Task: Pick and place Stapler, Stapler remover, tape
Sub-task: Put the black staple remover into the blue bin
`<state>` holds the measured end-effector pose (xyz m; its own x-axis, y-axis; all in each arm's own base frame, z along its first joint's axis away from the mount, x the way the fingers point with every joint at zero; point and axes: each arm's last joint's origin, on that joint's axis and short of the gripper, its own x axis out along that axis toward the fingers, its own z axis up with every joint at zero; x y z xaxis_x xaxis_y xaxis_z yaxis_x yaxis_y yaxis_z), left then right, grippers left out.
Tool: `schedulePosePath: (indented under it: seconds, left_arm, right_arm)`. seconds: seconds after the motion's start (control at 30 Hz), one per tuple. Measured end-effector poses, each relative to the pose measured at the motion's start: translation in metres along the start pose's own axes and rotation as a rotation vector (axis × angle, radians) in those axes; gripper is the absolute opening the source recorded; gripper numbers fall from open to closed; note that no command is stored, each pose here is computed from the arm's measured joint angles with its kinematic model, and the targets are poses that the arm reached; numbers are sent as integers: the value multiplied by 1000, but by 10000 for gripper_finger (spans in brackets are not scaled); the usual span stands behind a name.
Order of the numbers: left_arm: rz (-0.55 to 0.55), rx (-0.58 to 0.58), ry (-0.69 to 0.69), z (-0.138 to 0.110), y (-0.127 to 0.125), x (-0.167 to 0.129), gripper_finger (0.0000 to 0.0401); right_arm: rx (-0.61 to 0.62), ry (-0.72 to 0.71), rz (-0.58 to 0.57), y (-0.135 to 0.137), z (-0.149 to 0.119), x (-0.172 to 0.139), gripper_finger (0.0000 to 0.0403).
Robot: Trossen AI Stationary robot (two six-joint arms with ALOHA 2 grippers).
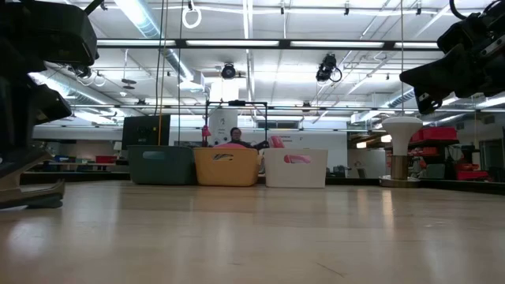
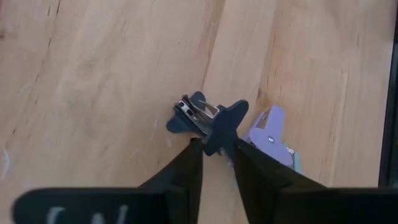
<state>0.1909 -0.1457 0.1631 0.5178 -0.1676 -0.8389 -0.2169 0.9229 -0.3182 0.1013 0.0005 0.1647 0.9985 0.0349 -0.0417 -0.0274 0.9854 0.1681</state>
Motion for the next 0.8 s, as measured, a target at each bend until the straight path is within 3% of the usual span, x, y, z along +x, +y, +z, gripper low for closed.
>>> schedulePosePath:
  seconds: [0.37,0.8]
  left_arm:
    - [-2,-1,-2,0,0,0,18]
    - [-27,-1,23,0,-1,0,4]
  right_arm:
    - [0,0,0,0,0,0,7]
    - [0,0,0,0,0,0,7]
